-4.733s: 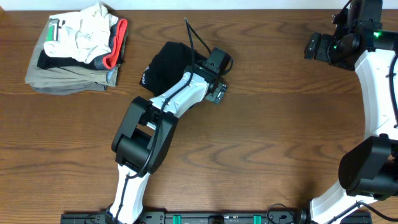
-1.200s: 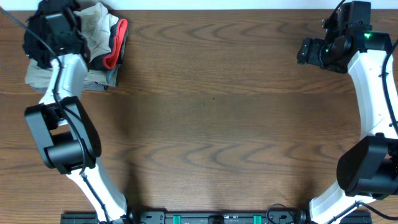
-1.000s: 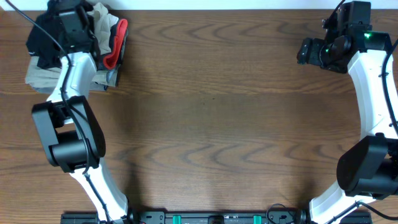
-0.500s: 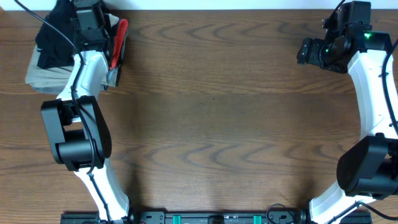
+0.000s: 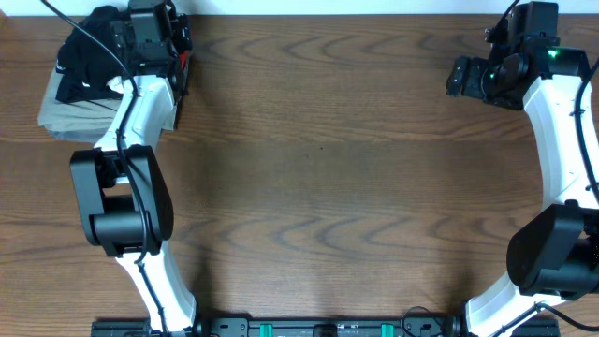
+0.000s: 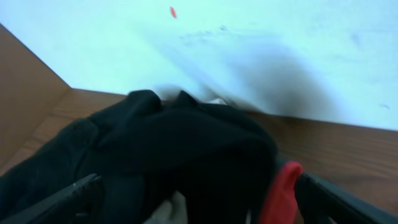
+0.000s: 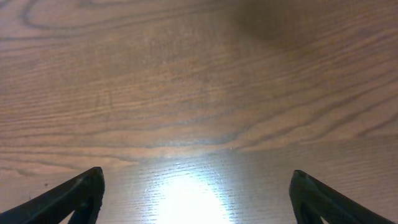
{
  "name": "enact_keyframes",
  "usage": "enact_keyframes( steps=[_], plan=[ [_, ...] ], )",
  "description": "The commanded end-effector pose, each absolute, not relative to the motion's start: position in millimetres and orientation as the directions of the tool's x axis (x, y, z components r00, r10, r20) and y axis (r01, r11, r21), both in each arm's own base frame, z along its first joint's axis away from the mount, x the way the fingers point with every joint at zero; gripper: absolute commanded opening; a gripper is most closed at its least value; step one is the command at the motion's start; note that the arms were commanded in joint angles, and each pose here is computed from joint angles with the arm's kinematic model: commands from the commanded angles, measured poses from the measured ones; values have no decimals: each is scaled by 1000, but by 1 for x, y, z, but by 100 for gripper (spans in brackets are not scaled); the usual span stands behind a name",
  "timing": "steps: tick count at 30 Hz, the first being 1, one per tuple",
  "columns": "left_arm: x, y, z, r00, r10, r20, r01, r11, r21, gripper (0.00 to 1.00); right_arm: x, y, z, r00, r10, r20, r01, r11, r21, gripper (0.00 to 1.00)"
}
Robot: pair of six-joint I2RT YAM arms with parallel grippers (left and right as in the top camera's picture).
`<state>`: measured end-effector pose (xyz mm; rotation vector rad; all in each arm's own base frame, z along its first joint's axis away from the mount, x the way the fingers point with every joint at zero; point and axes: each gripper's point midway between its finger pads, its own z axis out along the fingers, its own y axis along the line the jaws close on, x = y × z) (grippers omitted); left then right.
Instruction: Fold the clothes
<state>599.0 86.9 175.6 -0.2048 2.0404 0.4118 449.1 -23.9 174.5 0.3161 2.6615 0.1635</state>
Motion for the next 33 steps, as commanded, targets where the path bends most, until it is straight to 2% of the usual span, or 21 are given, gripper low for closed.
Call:
enact_keyframes(
  steps=[1,6,10,13,15,17,19,24,33],
  plan=[
    [589,66,250,-371,11,-928,-311,941,135,98,452,-19,174,-873,218,-436,162,973,162,96],
    [549,49,309,-315,-117,-942,-333,943,-6,98,467,-20,198,-838,124,-532,70,990,121,98],
    [515,37,334,-304,-228,-925,-351,929,-114,98,482,-21,254,-732,62,-678,8,997,82,99],
    [496,30,333,-358,-232,-904,-347,932,-102,98,487,-21,324,-570,45,-820,-8,998,61,99],
    [490,30,330,-380,-231,-896,-349,932,-92,98,482,-21,378,-424,34,-905,-17,999,45,99],
    [489,30,328,-391,-230,-891,-351,932,-87,98,473,-21,421,-301,24,-953,-21,999,32,99],
    [489,31,326,-396,-230,-889,-352,932,-85,98,458,-19,456,-208,16,-978,-24,999,21,99],
    [488,31,324,-403,-230,-886,-353,932,-81,98,420,-16,498,-110,8,-994,-25,1000,11,99],
    [488,31,323,-406,-230,-885,-353,932,-80,98,400,-15,518,-61,4,-998,-26,1000,5,99]
  ],
)
